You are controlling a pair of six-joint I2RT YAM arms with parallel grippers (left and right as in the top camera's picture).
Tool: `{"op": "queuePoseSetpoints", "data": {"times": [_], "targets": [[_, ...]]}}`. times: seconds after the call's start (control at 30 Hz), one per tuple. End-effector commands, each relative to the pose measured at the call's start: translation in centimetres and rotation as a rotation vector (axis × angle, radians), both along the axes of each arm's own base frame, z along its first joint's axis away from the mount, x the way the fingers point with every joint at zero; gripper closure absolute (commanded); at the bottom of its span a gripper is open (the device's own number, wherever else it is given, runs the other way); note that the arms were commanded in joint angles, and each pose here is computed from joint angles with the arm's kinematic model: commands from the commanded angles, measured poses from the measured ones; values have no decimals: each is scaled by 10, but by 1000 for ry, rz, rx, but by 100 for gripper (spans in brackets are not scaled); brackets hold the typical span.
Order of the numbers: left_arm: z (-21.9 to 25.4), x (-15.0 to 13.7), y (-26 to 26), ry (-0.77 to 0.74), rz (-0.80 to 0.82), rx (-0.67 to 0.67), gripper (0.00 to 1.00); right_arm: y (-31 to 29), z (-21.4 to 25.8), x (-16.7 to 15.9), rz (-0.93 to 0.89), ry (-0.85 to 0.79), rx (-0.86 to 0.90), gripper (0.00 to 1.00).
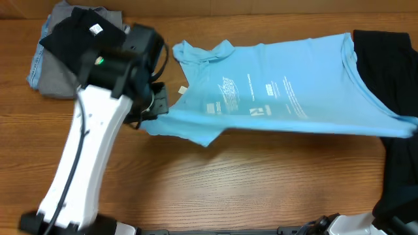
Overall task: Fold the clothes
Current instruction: 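Lay the flipped T-shirt flat and release with the left gripper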
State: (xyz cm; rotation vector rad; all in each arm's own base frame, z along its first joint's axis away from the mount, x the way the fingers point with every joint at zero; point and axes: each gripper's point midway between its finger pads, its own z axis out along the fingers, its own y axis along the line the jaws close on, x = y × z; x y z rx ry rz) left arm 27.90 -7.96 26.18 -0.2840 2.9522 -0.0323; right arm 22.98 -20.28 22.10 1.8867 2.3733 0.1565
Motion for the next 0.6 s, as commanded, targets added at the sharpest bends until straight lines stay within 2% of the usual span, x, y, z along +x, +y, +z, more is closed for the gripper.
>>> {"op": "queuePoseSetpoints", "data": {"times": [0.0, 0.23, 0.4, 0.57], "targets": [[12, -20, 11, -44, 46, -12, 95, -1, 6, -9, 2, 5, -29, 96], [-28, -48, -5, 134, 2, -58, 96, 5, -14, -11, 10, 41, 7, 96], [-58, -72, -12, 259, -17, -23, 96, 7, -35, -14, -7, 71, 34, 96], [-74, -91, -32, 335, -85, -52, 96, -5, -34, -11, -68, 58, -17, 96]]}}
